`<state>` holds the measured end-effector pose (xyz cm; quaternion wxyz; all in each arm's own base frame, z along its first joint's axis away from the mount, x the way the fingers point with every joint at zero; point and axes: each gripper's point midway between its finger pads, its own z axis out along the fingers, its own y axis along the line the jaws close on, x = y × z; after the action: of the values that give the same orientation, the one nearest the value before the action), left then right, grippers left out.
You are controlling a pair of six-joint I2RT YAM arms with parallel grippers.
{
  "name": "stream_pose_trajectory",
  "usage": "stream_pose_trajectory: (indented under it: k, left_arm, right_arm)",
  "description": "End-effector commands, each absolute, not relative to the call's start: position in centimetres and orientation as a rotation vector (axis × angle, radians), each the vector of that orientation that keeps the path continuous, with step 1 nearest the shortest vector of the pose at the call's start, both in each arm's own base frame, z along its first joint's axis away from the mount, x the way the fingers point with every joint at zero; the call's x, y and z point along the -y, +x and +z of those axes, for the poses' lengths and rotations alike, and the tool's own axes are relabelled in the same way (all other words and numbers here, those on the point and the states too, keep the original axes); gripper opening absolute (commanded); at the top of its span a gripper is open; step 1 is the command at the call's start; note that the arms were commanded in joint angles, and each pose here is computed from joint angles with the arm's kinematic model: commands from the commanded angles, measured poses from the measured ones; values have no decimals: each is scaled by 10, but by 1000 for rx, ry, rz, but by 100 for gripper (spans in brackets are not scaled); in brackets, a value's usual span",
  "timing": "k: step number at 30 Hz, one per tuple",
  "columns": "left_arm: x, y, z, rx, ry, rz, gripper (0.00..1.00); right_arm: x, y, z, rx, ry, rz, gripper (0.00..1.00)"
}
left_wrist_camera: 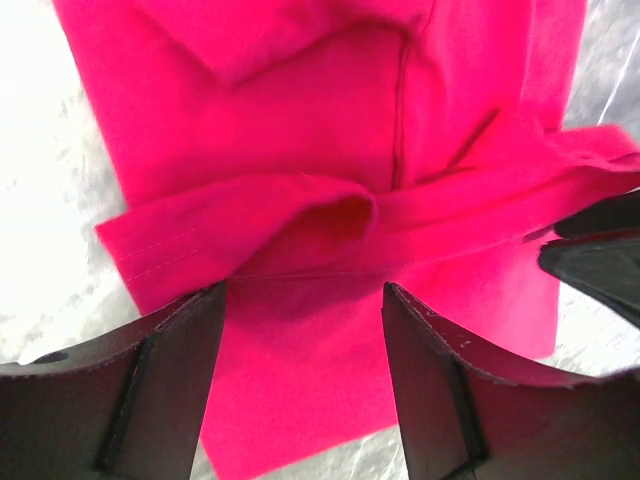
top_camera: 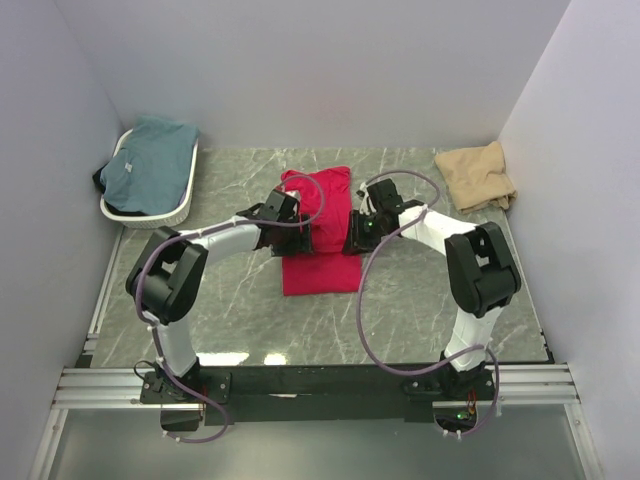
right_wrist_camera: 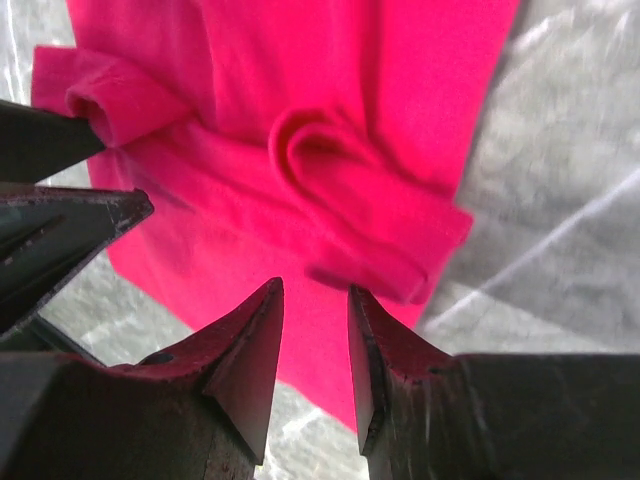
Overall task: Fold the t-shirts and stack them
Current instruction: Fold the tshirt
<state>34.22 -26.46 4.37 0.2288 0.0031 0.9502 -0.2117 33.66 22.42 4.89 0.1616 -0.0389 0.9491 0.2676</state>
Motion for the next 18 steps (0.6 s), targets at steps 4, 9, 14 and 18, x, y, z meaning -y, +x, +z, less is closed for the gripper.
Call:
stream_pose_trajectory:
  k: [4, 9, 14, 18]
  left_arm:
    - [270, 378, 59, -2539, 14, -566, 69]
    - [265, 391, 61, -2525, 16, -553, 69]
    - [256, 410, 61, -2508, 8, -522, 70]
    - [251, 429, 67, -2476, 1, -526, 70]
  right_arm:
    - [-236, 371, 59, -2644, -154, 759, 39]
    - [-235, 386, 61, -2636, -149, 738, 39]
    - [-233, 408, 62, -2620, -137, 719, 39]
    - [-226, 427, 64, -2604, -118, 682, 39]
